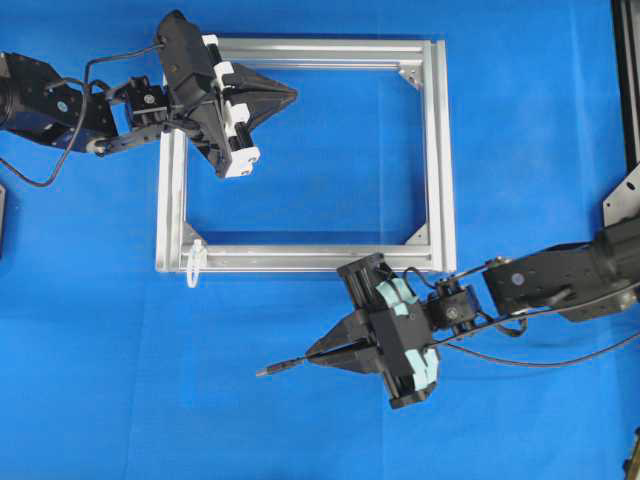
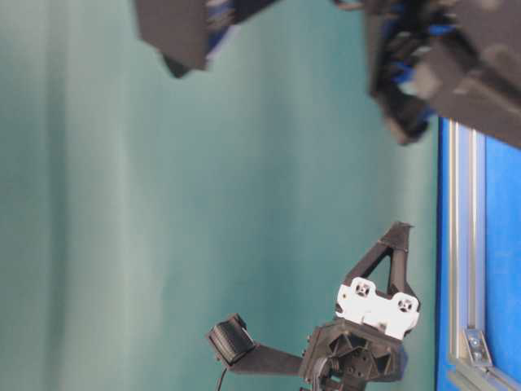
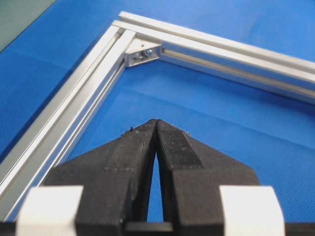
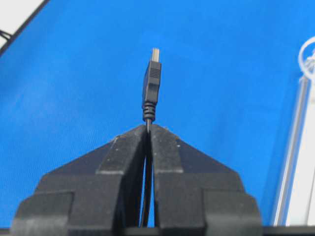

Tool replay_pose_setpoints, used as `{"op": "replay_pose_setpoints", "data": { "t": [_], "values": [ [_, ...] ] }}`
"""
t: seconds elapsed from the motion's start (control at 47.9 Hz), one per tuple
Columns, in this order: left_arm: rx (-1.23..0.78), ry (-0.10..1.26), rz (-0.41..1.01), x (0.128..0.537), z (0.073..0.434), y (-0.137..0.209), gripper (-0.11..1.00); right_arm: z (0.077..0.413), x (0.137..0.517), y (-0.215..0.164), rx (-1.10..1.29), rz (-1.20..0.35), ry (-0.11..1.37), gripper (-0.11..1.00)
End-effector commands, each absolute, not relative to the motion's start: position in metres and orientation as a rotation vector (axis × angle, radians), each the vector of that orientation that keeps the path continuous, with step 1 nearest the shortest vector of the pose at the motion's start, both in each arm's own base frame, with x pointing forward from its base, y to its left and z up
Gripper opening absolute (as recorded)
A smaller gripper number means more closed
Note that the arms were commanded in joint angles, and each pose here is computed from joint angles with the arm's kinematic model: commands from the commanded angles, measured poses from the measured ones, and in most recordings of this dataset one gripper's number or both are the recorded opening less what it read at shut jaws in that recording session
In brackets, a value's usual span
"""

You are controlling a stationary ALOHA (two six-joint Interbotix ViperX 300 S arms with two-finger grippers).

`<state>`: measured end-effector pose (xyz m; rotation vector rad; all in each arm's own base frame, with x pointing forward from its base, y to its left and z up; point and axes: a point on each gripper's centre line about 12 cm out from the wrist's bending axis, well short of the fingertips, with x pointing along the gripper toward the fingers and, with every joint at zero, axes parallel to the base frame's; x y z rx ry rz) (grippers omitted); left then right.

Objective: Insert the wire through the string loop located on the left side.
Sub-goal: 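Carry the cable plug with the right gripper toward the white zip-tie loop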

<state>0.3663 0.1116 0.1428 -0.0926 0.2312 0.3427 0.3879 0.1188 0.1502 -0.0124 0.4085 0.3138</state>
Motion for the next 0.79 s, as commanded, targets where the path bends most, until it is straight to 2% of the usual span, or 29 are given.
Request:
{"op": "replay_pose_setpoints", "data": {
  "t": [0.0, 0.773],
  "values": [
    [-0.086, 0.192, 0.337, 0.3679, 0.1559, 0.1106, 0.00, 0.1705, 0.3911, 0.1202, -0.004, 0.315, 0.361, -0.10],
    [-0.088, 0.191, 0.338, 0.3679, 0.1558, 0.1108, 0.00, 0.1689, 0.3907, 0.1200, -0.006, 0.315, 0.369, -0.10]
  ]
}}
